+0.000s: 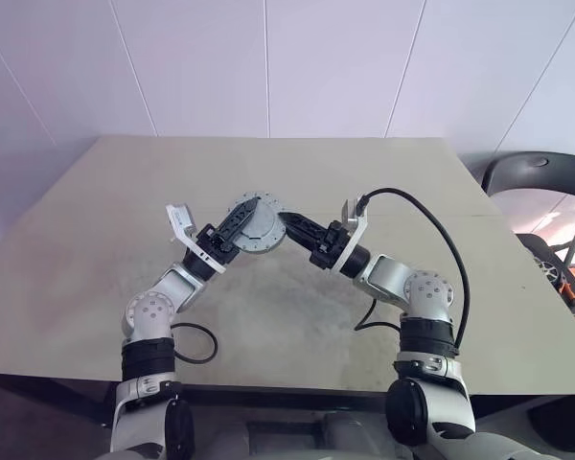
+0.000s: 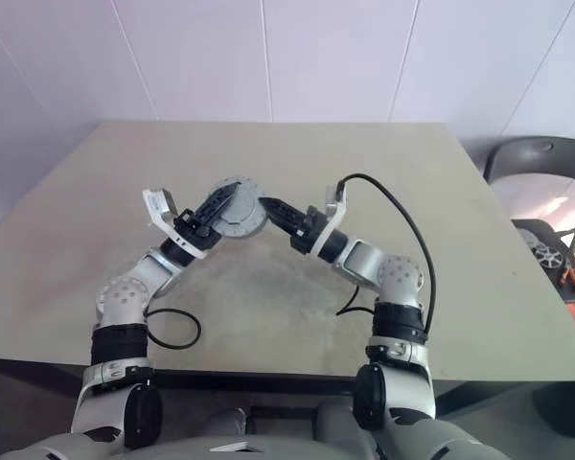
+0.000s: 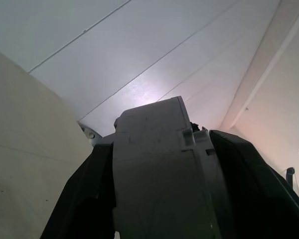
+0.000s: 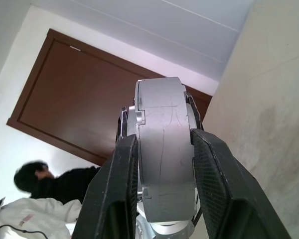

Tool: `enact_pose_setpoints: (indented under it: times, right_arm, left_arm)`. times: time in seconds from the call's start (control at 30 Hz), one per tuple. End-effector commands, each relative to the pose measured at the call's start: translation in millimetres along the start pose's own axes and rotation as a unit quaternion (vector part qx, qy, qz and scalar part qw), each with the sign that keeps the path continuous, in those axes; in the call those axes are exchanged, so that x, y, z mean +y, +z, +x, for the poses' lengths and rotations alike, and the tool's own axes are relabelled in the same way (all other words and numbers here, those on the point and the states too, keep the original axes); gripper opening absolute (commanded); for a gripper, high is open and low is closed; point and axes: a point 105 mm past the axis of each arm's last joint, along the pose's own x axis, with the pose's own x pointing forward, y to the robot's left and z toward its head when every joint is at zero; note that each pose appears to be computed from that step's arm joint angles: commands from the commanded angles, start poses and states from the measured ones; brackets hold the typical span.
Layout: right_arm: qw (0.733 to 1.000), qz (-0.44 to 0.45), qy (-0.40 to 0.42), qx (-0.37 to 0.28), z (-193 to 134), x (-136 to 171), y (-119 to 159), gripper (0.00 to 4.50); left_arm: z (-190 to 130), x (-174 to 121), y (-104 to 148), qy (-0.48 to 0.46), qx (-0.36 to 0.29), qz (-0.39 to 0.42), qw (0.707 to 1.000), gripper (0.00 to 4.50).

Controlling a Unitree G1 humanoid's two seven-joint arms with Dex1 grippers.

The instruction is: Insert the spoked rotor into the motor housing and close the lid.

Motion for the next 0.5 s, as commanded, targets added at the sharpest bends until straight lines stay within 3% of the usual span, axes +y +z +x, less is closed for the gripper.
enact_pose_setpoints:
  times: [0.03, 0.13, 0.33, 0.5]
  right_arm:
    - [0.999, -0.026, 0.044, -0.008, 3, 21, 5, 2.25]
    - [0.999, -0.024, 0.039, -0.006, 4, 19, 4, 3.25]
    - [0.999, -0.023, 0.032, -0.011, 4, 16, 5, 3.25]
    - [0.999, -0.023, 0.028, -0.010, 5, 14, 5, 3.25]
  left_arm:
    - [12, -8, 16, -0.023, -0.037, 0.006, 0.999, 2.43]
    - [10, -3, 19, -0.012, -0.052, -0.001, 0.999, 2.43]
    - [8, 6, 32, 0.015, -0.093, 0.002, 0.996, 2.43]
    - [-13, 44, 76, 0.130, -0.213, 0.029, 0.968, 2.43]
